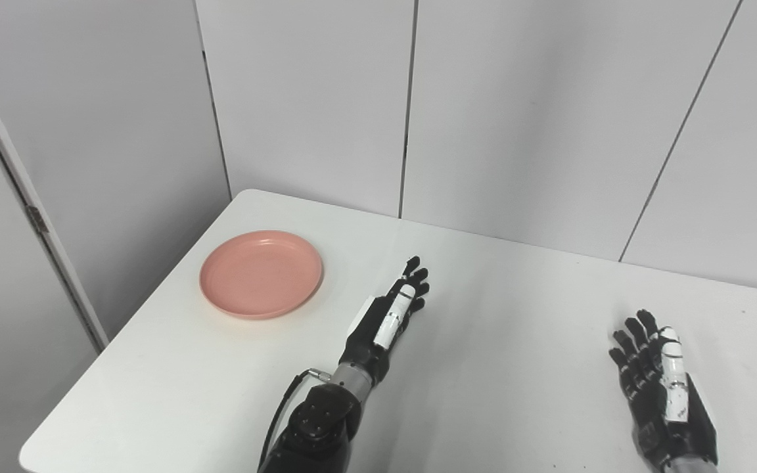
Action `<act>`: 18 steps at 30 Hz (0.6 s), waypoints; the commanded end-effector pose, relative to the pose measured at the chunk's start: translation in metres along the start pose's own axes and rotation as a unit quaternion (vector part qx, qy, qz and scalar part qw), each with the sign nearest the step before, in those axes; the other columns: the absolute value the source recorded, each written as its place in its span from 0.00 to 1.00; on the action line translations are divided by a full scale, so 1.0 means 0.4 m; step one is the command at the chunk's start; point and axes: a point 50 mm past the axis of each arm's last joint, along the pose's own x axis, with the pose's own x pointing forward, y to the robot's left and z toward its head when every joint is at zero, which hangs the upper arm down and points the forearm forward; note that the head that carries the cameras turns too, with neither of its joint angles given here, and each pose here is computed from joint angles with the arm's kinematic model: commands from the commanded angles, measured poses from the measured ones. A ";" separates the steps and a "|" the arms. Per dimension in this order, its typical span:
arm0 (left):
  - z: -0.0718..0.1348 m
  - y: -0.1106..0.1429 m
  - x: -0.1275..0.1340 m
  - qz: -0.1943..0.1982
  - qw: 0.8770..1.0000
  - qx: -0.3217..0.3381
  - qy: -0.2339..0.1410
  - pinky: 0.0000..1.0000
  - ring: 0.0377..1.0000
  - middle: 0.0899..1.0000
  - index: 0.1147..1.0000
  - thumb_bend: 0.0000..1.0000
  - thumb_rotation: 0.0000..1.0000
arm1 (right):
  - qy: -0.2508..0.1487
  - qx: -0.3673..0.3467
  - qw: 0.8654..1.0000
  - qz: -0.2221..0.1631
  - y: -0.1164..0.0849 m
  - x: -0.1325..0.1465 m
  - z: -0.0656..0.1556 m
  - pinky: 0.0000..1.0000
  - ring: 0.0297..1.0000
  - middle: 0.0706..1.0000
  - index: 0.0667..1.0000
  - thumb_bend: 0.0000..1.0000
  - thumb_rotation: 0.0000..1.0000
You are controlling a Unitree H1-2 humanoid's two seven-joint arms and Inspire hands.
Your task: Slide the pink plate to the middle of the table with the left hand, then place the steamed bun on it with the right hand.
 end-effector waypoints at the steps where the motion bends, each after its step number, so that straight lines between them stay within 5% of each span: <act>1: -0.113 -0.020 -0.061 0.002 0.997 -0.010 0.081 0.96 0.96 0.98 0.99 0.43 1.00 | 0.045 0.009 0.999 -0.009 -0.012 -0.008 -0.048 1.00 1.00 1.00 1.00 0.14 1.00; 18: 0.185 -0.033 0.007 0.017 0.996 -0.009 -0.086 0.96 0.95 0.95 0.98 0.50 1.00 | 0.042 -0.002 0.999 -0.011 -0.052 0.014 -0.055 1.00 1.00 1.00 1.00 0.15 1.00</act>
